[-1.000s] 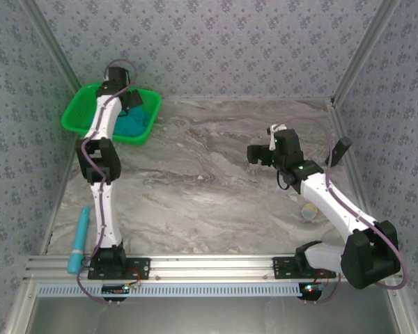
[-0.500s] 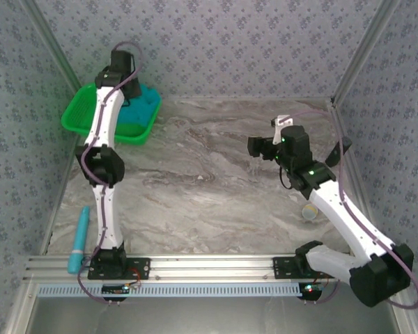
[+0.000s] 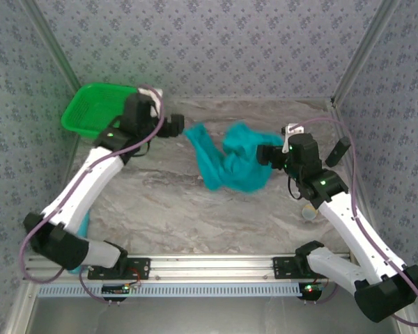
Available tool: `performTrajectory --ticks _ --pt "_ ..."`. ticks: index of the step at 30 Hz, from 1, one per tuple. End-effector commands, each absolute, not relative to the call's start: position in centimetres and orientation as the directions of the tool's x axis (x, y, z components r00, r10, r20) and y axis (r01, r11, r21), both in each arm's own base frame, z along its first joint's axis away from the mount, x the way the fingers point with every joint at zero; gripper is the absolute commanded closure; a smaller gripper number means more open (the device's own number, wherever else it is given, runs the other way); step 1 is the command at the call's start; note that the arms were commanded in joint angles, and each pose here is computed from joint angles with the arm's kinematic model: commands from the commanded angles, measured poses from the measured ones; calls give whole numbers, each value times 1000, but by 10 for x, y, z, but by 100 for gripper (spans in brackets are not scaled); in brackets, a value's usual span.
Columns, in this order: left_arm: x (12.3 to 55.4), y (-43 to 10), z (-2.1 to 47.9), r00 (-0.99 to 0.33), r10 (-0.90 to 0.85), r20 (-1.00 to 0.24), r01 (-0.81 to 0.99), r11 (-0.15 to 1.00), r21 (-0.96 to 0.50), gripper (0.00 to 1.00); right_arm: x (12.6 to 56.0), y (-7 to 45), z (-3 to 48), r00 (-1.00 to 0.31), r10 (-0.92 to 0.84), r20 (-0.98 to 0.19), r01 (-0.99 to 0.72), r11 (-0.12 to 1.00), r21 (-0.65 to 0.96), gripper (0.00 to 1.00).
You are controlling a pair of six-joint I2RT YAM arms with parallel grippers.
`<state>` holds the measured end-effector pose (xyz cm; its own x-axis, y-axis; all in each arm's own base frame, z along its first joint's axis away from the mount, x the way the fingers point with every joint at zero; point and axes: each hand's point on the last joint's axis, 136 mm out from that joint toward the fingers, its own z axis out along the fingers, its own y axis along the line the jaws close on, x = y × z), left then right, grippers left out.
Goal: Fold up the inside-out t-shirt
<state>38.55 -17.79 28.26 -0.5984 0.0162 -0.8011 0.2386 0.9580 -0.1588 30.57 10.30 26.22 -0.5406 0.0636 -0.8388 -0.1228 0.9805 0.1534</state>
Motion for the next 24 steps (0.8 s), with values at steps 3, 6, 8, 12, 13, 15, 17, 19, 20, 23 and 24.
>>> performTrajectory --ticks 3,6,8,12,13,15,17,19,20,23,24 --pt "364 -215 191 -794 -27 -607 260 888 -379 11 277 100 207 -752 3 -659 -106 986 126 7" --pt "342 -241 166 -842 19 -539 312 833 -457 12 262 92 174 -834 8 -552 -56 994 99 7" --pt "324 -255 155 -851 71 -521 347 820 -455 12 248 91 158 -876 -9 -482 -62 994 94 7" --pt "291 -284 144 -838 185 -513 439 787 -433 8 237 93 130 -913 4 -407 -46 993 112 10" --pt "286 -291 144 -834 202 -513 456 776 -436 8 237 92 126 -917 26 -398 -23 993 116 10" --pt "276 -310 146 -815 240 -527 503 745 -438 8 244 86 117 -918 65 -391 25 994 106 11" --pt "268 -329 149 -793 275 -544 549 710 -441 8 256 76 109 -910 117 -399 86 992 96 15" --pt "259 -350 150 -767 320 -556 600 665 -445 8 271 75 102 -897 167 -409 120 983 140 20" --pt "253 -362 149 -752 349 -559 627 639 -445 8 279 77 98 -893 200 -403 138 974 178 26" --pt "236 -397 146 -714 421 -559 689 563 -457 6 292 80 88 -893 234 -384 153 961 230 39" --pt "230 -409 143 -705 441 -556 703 540 -462 5 294 80 85 -894 235 -382 154 961 231 43"
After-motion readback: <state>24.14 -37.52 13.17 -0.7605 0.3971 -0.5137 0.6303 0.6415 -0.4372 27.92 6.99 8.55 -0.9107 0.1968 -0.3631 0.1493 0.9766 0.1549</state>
